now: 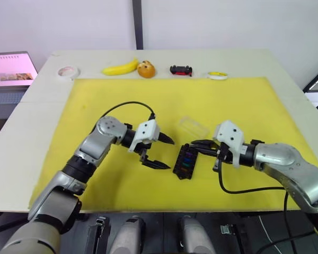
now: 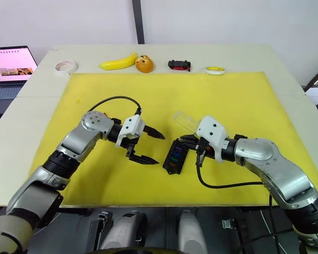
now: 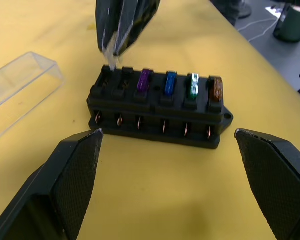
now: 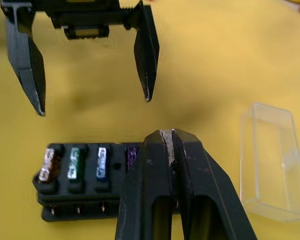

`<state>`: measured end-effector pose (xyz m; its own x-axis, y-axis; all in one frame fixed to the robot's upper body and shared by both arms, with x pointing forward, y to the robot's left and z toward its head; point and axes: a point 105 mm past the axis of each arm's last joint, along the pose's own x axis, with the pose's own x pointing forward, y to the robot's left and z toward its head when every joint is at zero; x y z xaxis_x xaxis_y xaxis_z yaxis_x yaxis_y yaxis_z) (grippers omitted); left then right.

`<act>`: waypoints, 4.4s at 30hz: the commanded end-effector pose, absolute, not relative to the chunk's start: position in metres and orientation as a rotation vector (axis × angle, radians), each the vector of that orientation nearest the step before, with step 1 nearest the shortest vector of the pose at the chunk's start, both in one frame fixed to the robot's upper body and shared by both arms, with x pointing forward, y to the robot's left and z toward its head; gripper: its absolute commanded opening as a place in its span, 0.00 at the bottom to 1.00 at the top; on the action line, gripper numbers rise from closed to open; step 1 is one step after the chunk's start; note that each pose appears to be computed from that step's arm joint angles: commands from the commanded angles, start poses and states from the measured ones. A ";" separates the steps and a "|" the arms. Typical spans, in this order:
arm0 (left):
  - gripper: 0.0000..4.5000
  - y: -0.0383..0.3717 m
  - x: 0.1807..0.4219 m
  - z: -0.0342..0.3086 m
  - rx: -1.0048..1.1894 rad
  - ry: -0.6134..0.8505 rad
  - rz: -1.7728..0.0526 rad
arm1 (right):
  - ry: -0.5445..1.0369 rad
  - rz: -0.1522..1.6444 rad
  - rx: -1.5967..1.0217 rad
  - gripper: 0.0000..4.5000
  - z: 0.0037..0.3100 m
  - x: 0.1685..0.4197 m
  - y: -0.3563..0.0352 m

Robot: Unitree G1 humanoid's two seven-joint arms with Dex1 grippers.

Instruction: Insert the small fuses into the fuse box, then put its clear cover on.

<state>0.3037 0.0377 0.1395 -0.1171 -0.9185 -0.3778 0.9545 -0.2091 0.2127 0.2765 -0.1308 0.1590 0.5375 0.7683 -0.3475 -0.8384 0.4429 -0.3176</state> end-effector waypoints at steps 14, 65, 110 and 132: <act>0.99 0.035 0.307 0.151 0.521 0.045 -1.700 | 0.133 1.029 -0.503 0.00 0.160 0.277 -0.122; 0.99 0.031 0.309 0.157 0.537 0.031 -1.687 | 0.120 1.004 -0.522 0.00 0.147 0.280 -0.124; 1.00 0.029 0.305 0.156 0.528 0.025 -1.704 | 0.201 0.999 -0.259 0.02 0.144 0.271 -0.121; 1.00 0.027 0.305 0.161 0.509 -0.007 -1.689 | 0.195 0.956 -0.003 0.02 0.165 0.270 -0.124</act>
<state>0.3060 0.0284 0.1450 -0.1047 -0.9267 -0.3610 0.9529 -0.1974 0.2304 0.2711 -0.1270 0.1417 0.5559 0.7941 -0.2456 -0.7981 0.5925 0.1094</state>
